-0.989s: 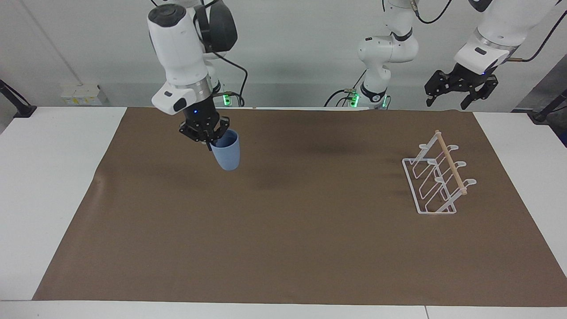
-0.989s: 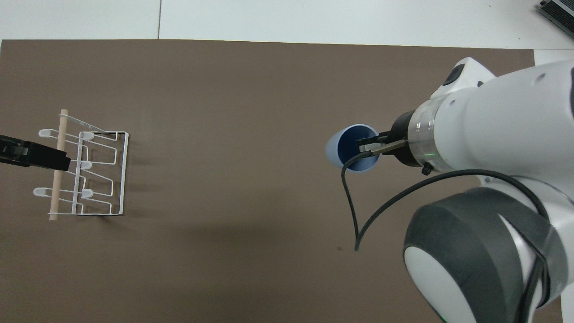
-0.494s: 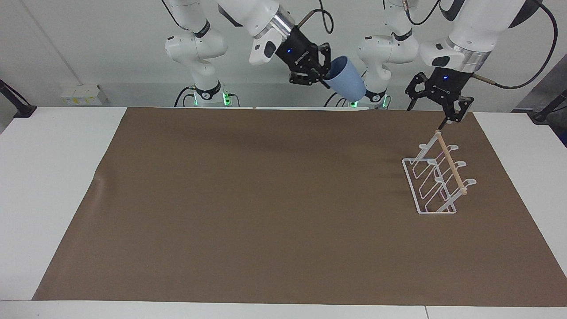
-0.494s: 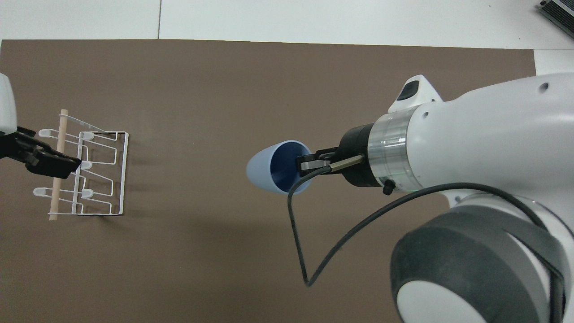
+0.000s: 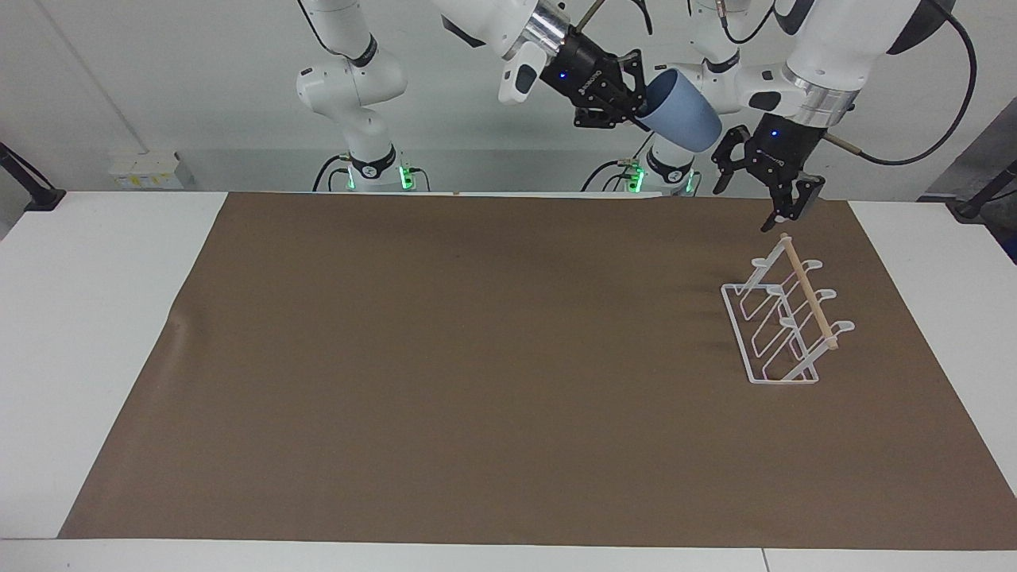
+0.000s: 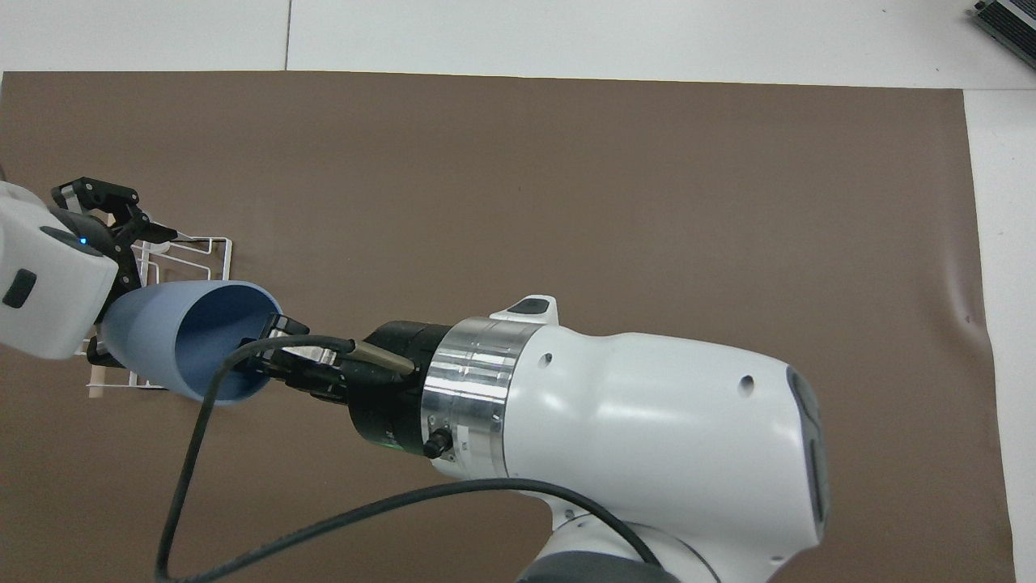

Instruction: Hang cup on cup holder

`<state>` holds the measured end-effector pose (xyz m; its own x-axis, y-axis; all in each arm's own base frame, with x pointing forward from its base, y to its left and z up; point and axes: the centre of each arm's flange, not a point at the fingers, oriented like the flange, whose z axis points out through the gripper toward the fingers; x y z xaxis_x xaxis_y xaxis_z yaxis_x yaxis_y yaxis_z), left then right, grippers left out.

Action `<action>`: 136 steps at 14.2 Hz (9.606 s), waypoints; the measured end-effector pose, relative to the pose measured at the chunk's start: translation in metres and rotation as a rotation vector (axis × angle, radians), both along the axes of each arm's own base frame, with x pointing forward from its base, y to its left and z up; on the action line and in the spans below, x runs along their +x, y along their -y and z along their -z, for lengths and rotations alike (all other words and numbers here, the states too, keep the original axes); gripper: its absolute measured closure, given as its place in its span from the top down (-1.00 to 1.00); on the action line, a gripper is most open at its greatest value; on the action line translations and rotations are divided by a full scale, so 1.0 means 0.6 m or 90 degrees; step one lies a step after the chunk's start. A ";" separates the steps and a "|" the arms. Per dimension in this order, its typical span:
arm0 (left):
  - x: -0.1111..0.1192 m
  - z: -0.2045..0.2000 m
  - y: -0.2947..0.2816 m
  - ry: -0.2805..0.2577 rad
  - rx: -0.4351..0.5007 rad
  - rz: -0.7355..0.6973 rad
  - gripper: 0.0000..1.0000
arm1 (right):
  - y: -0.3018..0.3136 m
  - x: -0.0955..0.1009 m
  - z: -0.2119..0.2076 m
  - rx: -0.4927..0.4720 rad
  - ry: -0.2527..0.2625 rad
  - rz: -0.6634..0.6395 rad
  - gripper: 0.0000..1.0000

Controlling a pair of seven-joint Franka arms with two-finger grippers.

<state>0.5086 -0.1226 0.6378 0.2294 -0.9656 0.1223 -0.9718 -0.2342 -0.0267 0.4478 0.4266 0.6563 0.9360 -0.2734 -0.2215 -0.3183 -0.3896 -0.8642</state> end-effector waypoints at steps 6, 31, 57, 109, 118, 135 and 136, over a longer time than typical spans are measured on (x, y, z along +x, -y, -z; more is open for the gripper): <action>-0.004 0.007 -0.008 -0.004 0.002 0.014 1.00 | 0.009 0.009 0.012 -0.006 -0.007 0.008 -0.88; -0.062 -0.049 0.047 -0.041 -0.217 0.172 1.00 | 0.008 0.007 0.066 -0.033 -0.027 0.002 -0.88; -0.084 -0.078 0.038 0.001 -0.137 0.195 0.58 | 0.018 0.015 0.064 -0.048 0.018 -0.012 1.00; 0.088 0.327 -0.067 0.127 0.821 0.257 0.58 | 0.563 0.175 0.165 -0.705 0.031 -0.236 1.00; 0.088 0.369 -0.054 0.139 0.837 0.262 0.58 | 0.563 0.175 0.165 -0.705 0.031 -0.236 1.00; 0.081 0.273 -0.019 0.135 0.817 0.148 1.00 | 0.563 0.175 0.165 -0.705 0.031 -0.236 1.00; 0.083 0.252 -0.019 0.131 0.797 0.120 1.00 | 0.563 0.175 0.165 -0.705 0.031 -0.236 1.00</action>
